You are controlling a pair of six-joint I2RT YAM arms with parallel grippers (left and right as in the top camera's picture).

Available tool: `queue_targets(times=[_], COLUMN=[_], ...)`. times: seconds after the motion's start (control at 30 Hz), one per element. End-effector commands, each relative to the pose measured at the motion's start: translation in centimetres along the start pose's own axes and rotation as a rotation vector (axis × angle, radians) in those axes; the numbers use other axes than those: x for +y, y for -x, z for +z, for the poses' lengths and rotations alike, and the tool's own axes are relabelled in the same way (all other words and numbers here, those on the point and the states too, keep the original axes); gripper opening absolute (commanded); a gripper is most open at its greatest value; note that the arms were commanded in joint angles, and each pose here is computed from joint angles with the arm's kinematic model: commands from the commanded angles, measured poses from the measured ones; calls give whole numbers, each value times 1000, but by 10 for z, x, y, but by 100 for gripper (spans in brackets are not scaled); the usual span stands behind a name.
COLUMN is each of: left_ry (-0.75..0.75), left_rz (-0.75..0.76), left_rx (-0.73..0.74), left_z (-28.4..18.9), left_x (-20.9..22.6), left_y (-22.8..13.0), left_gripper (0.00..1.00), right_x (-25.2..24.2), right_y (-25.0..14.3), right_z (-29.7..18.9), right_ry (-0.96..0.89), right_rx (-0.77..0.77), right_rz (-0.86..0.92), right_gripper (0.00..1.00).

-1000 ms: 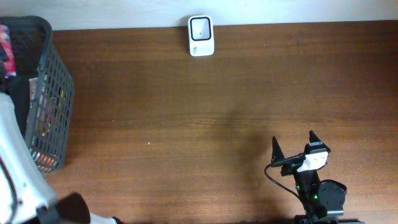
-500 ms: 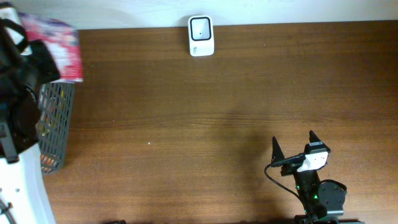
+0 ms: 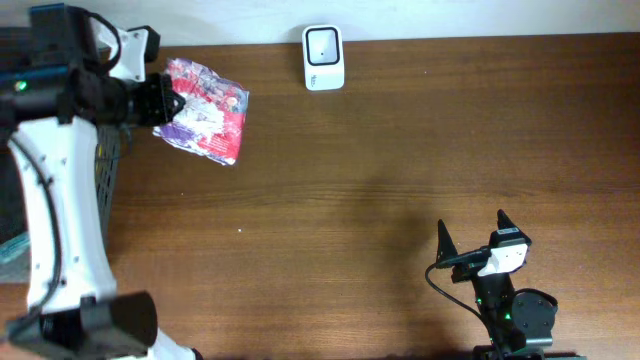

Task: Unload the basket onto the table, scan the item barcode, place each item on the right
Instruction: 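Lift the red pack out and place it on the table center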

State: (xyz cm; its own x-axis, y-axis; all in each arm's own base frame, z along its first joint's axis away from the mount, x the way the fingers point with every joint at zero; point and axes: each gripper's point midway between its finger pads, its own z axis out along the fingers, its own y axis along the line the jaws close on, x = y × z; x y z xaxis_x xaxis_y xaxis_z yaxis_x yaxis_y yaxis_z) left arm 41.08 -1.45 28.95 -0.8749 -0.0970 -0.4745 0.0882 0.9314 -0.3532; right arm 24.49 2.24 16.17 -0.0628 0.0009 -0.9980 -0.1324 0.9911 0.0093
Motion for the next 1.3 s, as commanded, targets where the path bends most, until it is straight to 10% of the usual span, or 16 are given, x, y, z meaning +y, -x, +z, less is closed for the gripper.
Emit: queue_targets(times=[0.0, 0.67, 0.7, 0.77, 0.93, 1.27], left_ry=[104, 311, 312, 312, 298, 416], left_rz=[-157, -241, -241, -242, -227, -46], left_rx=[61, 340, 341, 345, 291, -222], left_z=[30, 170, 170, 169, 153, -27], left_x=[25, 51, 51, 51, 43, 9], left_y=[-2, -94, -94, -95, -83, -12], left_gripper=[0, 0, 47, 99, 100, 99], right_x=[1, 1, 1, 1, 1, 1], right_y=[-3, -3, -3, -3, -3, -3], right_z=[0, 0, 0, 0, 0, 0], right_ry=[1, 1, 1, 1, 1, 1], right_rx=[3, 3, 3, 3, 3, 3], right_rz=[8, 8, 8, 8, 8, 8], right_gripper=[99, 99, 99, 99, 99, 99])
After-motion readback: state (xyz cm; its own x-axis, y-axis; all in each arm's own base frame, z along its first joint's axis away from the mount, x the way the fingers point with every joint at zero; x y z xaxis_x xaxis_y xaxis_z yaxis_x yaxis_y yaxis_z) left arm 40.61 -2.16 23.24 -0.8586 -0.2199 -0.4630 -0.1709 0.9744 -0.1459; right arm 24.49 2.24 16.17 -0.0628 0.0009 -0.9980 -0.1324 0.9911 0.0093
